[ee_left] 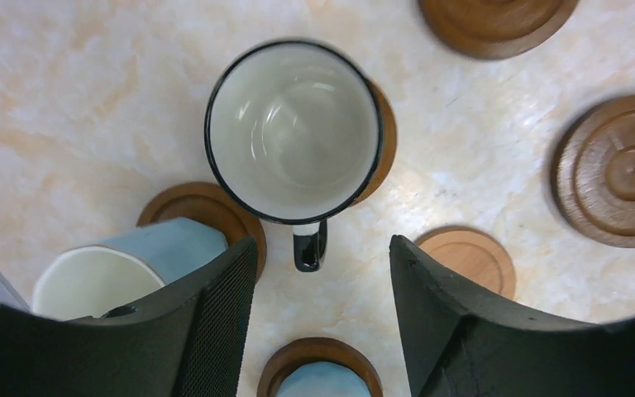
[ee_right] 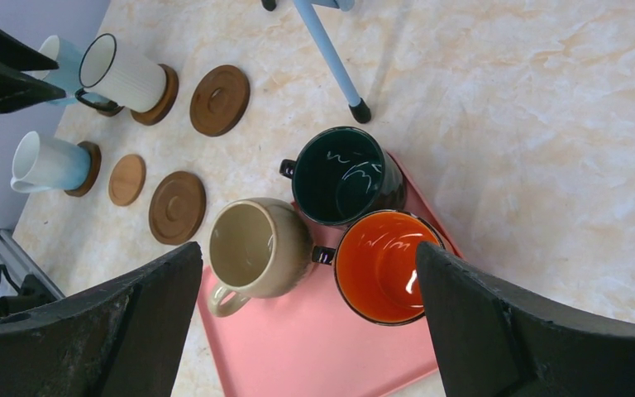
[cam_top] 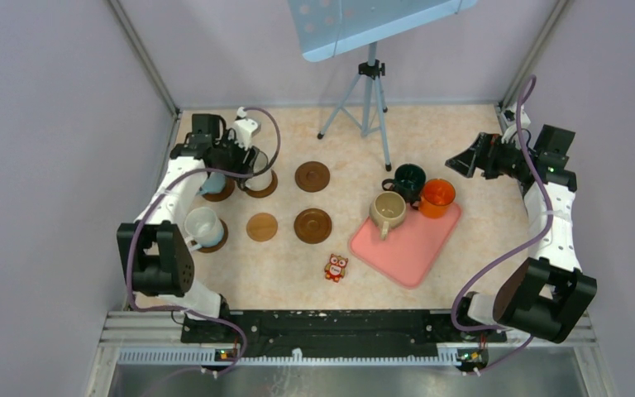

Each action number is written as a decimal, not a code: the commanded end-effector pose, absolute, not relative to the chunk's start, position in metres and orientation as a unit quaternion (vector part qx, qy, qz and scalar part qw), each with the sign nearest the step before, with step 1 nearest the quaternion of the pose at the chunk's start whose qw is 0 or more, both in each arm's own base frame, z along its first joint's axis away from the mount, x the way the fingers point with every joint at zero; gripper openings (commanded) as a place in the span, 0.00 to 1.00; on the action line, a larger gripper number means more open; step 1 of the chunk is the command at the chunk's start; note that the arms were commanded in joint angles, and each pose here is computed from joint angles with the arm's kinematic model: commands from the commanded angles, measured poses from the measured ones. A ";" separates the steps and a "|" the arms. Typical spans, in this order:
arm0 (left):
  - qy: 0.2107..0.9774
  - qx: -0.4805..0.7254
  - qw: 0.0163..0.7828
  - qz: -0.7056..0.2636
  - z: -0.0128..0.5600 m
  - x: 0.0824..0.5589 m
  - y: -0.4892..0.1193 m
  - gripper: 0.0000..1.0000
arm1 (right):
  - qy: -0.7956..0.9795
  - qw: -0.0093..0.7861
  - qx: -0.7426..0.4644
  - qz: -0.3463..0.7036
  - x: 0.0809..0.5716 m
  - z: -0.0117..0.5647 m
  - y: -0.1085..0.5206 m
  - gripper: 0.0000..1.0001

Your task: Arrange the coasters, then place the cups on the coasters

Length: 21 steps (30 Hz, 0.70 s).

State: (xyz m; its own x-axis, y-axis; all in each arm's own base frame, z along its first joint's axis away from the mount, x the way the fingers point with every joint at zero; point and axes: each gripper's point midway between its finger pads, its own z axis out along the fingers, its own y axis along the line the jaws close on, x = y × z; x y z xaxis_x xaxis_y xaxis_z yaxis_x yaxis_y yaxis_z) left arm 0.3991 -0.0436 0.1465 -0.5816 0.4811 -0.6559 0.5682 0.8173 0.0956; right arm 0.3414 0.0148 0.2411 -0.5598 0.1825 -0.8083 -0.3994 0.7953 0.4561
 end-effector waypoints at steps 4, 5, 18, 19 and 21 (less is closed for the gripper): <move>0.817 0.360 0.432 -0.127 0.228 0.379 -0.132 0.70 | 0.819 0.476 -0.071 0.313 0.343 0.245 0.012 0.99; 0.811 0.373 0.431 -0.131 0.230 0.373 -0.150 0.71 | 0.819 0.477 -0.070 0.311 0.343 0.246 0.012 0.99; 0.784 0.454 0.358 -0.226 0.203 0.305 -0.325 0.71 | 0.826 0.476 -0.057 0.297 0.347 0.243 0.006 0.99; 0.782 0.463 0.349 -0.230 0.199 0.297 -0.334 0.72 | 0.826 0.476 -0.057 0.295 0.347 0.243 0.006 0.99; 0.782 0.468 0.332 -0.241 0.191 0.280 -0.353 0.74 | 0.828 0.473 -0.054 0.296 0.348 0.241 0.005 0.99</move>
State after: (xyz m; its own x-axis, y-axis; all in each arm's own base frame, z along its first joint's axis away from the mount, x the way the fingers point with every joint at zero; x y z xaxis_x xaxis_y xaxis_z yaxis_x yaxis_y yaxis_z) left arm 0.3016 -0.3168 0.1862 -0.3197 0.5960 -0.7366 0.8894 0.4568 -0.0164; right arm 0.3429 0.0114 0.2390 -0.5660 0.1925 -0.8016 -0.3717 0.8083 0.4566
